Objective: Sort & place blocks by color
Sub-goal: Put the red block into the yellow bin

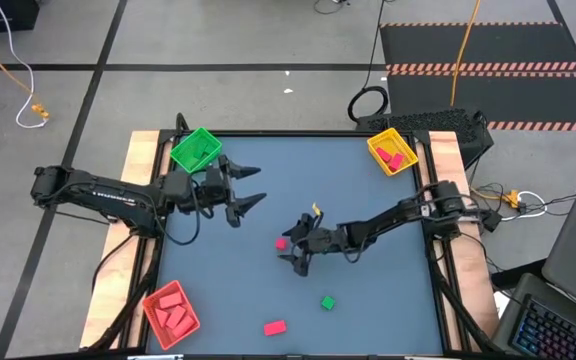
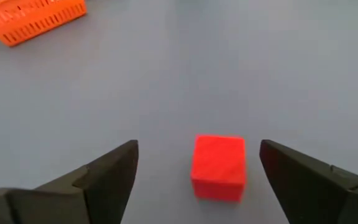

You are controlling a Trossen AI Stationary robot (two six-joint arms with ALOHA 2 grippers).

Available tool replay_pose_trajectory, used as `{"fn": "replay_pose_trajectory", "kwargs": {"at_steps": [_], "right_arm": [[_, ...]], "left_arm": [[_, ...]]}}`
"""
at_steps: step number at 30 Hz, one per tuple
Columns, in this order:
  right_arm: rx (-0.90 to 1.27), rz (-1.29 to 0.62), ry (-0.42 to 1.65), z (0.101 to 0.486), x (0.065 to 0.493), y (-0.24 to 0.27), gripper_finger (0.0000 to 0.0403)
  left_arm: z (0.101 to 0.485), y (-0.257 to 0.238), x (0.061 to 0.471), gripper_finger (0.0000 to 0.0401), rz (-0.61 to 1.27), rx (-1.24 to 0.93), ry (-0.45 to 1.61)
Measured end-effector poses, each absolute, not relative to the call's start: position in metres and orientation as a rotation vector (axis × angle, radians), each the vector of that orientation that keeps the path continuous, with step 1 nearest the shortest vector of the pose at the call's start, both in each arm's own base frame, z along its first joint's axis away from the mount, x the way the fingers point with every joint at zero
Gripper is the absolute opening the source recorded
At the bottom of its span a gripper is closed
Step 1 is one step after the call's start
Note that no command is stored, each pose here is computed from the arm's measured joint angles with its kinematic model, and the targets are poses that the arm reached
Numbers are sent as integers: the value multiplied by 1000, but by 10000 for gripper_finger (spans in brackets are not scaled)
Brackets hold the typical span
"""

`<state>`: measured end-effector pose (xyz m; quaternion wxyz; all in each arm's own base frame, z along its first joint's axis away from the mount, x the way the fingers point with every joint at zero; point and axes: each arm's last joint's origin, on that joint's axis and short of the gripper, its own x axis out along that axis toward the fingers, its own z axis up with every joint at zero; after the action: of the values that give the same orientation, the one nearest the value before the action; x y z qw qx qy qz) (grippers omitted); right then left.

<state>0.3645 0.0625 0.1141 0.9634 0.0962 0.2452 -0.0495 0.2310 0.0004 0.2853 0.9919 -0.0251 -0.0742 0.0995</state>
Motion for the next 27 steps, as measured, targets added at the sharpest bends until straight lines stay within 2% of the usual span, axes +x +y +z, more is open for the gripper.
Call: {"fn": "replay_pose_trajectory", "kwargs": {"at_steps": [8,12,16,21,22,27], "right_arm": [[186,-138,518,102,375,60,315],[188,-156,557,99,373,59,293],[195,-159,564,98,373,60,241],[169,-185,573,97,372,57,127],[158,-183,577,98,372,56,117],[90,-188,621,116,365,51,118]], "left_arm": [[286,0,230,347,199,-57,-146],[285,0,230,347,199,-56,-141],[285,0,230,347,199,-55,-138],[285,0,230,347,199,-56,-139],[285,0,230,347,199,-56,-138],[284,0,230,347,199,-56,-129]]}}
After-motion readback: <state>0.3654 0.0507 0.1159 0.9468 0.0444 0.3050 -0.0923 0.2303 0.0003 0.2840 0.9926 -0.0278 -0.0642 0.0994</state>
